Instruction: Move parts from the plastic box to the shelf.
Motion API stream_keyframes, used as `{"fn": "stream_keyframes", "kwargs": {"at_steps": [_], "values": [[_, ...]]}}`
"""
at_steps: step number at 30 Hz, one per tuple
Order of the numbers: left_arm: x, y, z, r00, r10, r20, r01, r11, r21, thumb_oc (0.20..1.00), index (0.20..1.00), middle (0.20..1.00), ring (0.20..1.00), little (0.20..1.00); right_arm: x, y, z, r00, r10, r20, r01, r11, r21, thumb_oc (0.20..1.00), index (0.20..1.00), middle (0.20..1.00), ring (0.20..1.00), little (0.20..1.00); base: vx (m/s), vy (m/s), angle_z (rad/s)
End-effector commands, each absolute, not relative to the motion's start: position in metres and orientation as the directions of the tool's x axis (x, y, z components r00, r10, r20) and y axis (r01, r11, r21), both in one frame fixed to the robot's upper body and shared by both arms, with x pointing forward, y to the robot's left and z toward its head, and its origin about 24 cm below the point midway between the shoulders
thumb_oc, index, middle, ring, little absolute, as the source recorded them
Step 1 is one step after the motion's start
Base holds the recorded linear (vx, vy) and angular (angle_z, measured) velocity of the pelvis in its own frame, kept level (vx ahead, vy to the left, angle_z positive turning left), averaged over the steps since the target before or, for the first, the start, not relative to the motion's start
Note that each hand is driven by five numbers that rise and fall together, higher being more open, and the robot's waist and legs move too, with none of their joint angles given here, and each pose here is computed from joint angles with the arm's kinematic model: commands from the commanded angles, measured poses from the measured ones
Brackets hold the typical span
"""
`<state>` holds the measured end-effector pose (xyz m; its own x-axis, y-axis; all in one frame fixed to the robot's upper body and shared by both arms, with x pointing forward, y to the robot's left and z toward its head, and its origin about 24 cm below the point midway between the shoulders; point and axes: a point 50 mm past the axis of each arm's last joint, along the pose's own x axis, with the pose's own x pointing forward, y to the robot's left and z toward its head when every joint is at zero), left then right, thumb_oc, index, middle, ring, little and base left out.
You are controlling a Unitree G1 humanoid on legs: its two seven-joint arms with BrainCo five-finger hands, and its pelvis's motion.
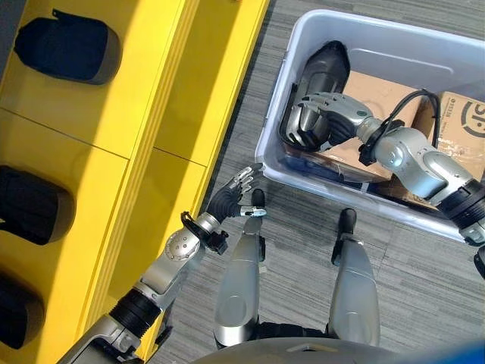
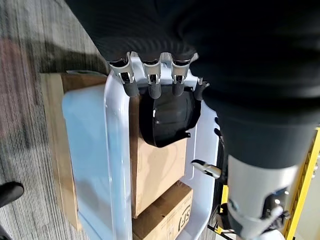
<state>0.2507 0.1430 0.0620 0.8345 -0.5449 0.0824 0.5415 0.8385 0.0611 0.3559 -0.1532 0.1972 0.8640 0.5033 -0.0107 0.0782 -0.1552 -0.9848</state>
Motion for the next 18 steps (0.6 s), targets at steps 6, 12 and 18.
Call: {"fn": "stream_keyframes", "kwargs": {"at_steps": [6, 12, 18], "values": [[0.241, 0.154, 0.071, 0.814, -0.563, 0.142, 0.557, 0.827, 0.080, 1.000, 1.000, 1.000, 1.000, 1.000, 0.375, -0.179, 0.220, 0.919, 0.394, -0.032, 0.131, -0.380, -0.916, 1.000, 1.000, 1.000, 1.000, 1.000, 0.03, -0.019, 0.16], [0.242, 0.158, 0.071, 0.821, -0.555, 0.136, 0.547, 0.832, 0.090, 1.000, 1.000, 1.000, 1.000, 1.000, 0.382, -0.198, 0.217, 0.962, 0.255, -0.096, 0.021, -0.420, -0.907, 1.000, 1.000, 1.000, 1.000, 1.000, 0.01, -0.024, 0.05], [0.242, 0.160, 0.074, 0.815, -0.568, 0.116, 0.557, 0.823, 0.112, 1.000, 1.000, 1.000, 1.000, 1.000, 0.392, -0.245, 0.196, 0.963, -0.102, -0.250, -0.270, -0.398, -0.877, 1.000, 1.000, 1.000, 1.000, 1.000, 0.01, -0.067, -0.01]]}}
